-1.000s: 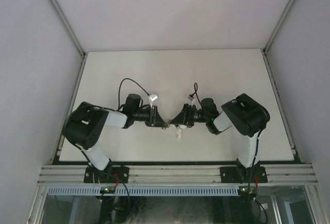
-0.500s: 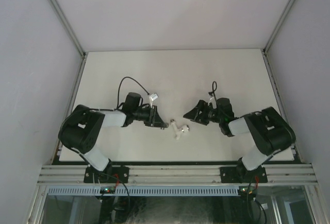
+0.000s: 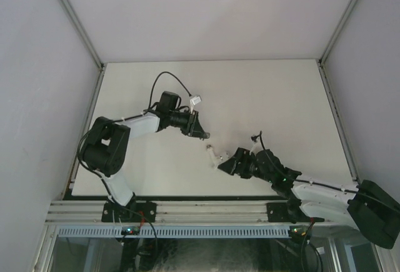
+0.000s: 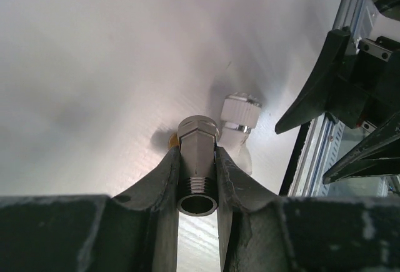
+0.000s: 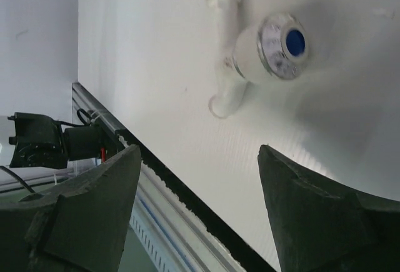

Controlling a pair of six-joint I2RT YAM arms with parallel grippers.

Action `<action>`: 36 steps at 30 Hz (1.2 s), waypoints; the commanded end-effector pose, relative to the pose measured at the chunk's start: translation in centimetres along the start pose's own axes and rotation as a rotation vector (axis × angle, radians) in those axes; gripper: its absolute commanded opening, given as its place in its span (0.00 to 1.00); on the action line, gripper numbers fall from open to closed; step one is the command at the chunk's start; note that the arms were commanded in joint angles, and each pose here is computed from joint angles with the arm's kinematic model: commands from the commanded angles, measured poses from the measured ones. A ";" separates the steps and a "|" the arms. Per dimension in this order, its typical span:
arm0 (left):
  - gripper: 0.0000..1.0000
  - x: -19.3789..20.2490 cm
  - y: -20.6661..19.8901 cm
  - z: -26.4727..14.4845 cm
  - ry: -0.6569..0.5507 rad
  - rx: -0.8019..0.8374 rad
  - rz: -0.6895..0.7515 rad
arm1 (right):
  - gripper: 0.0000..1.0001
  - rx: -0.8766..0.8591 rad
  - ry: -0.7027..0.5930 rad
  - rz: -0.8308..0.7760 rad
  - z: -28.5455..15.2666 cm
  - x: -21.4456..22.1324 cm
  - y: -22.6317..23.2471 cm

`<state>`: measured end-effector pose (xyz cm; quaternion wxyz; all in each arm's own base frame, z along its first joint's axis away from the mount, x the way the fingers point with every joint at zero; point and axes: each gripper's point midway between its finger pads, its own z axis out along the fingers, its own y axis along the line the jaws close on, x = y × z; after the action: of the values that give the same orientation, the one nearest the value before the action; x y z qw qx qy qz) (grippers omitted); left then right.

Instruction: Install the water faucets

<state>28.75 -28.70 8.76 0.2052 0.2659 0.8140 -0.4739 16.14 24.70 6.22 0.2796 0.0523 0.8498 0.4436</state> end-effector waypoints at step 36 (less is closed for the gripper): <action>0.00 5.9 -0.4 2.1 0.139 0.122 -0.072 | 0.70 -0.032 0.172 0.134 5.2 -5.2 -1.6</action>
<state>25.14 -28.85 3.80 0.1125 0.2716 0.8220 -0.4878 24.40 25.05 4.35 0.1978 0.1276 0.8608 0.4512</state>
